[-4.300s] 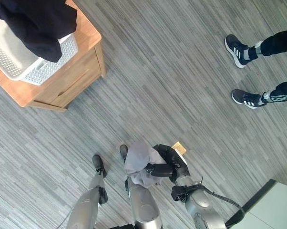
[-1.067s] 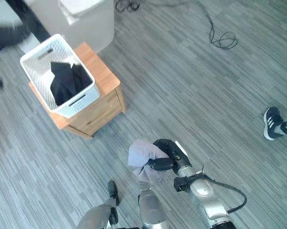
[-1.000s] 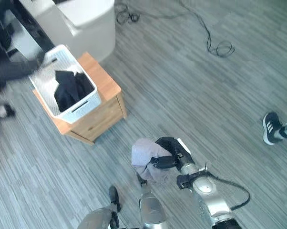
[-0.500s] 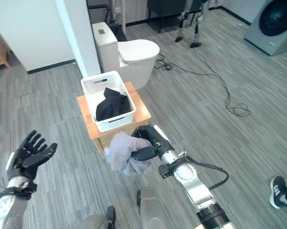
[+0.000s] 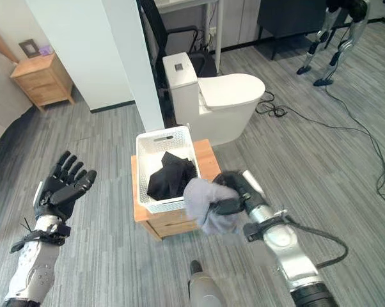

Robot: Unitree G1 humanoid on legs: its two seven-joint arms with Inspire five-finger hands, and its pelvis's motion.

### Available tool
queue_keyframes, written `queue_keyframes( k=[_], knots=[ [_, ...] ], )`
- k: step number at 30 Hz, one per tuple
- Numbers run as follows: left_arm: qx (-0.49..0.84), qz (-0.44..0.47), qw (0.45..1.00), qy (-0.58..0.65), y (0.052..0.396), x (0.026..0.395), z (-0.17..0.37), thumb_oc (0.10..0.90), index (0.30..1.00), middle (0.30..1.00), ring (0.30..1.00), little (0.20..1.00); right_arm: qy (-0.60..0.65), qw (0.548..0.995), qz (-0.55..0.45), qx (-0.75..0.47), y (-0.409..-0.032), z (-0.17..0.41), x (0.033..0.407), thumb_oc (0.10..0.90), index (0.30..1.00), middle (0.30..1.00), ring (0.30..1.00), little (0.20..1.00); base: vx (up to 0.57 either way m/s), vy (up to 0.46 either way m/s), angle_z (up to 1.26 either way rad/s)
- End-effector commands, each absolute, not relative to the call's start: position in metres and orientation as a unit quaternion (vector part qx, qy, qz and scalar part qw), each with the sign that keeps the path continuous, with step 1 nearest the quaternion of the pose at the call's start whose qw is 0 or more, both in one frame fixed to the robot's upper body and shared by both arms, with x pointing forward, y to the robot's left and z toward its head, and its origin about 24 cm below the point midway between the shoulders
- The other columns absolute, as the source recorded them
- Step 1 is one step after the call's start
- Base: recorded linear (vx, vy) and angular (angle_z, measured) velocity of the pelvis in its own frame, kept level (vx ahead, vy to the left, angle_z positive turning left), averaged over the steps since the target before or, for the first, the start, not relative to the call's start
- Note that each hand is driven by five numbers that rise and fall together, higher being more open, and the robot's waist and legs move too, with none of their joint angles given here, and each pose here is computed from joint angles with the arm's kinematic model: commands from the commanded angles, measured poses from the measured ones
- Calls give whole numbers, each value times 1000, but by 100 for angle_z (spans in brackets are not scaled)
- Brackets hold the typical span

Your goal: Pick up bed clothes into laundry basket.

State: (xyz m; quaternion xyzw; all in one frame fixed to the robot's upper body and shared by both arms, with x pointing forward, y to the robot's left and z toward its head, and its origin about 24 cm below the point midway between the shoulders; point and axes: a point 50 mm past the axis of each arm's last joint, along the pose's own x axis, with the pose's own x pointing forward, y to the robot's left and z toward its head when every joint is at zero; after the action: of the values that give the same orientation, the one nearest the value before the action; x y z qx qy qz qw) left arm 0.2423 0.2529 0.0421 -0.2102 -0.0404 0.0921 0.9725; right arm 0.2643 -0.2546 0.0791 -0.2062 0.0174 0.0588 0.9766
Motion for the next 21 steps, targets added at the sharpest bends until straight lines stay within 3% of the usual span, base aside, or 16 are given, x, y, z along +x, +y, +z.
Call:
queue_keyframes(
  k=[1,6,11,14,18,21],
  knots=[
    [-185,75,962,-186,272,257,105,800,900,900,900,900,-172,966,47,-185,-243,150,276,400,300,300,300,300,38,-85,43],
    [-172,73,968,-170,273,256,100,800,900,900,900,900,-195,962,35,-189,-247,161,274,400,300,300,300,300,53,7,46],
    [-158,83,971,-159,279,250,94,800,900,900,900,900,-222,928,33,-299,-250,189,278,400,300,300,300,300,20,85,-9],
    [-152,77,974,-151,280,251,93,800,900,900,900,900,-248,906,26,-342,-246,217,298,400,300,300,300,300,0,61,-12],
    [-163,71,975,-136,277,254,86,800,900,900,900,900,-238,910,5,-339,-248,235,328,400,300,300,300,300,-10,23,-16],
    [-163,65,976,-128,277,256,85,800,900,900,900,900,-247,880,-39,-404,-247,292,357,400,300,300,300,300,1,18,10]
  ],
)
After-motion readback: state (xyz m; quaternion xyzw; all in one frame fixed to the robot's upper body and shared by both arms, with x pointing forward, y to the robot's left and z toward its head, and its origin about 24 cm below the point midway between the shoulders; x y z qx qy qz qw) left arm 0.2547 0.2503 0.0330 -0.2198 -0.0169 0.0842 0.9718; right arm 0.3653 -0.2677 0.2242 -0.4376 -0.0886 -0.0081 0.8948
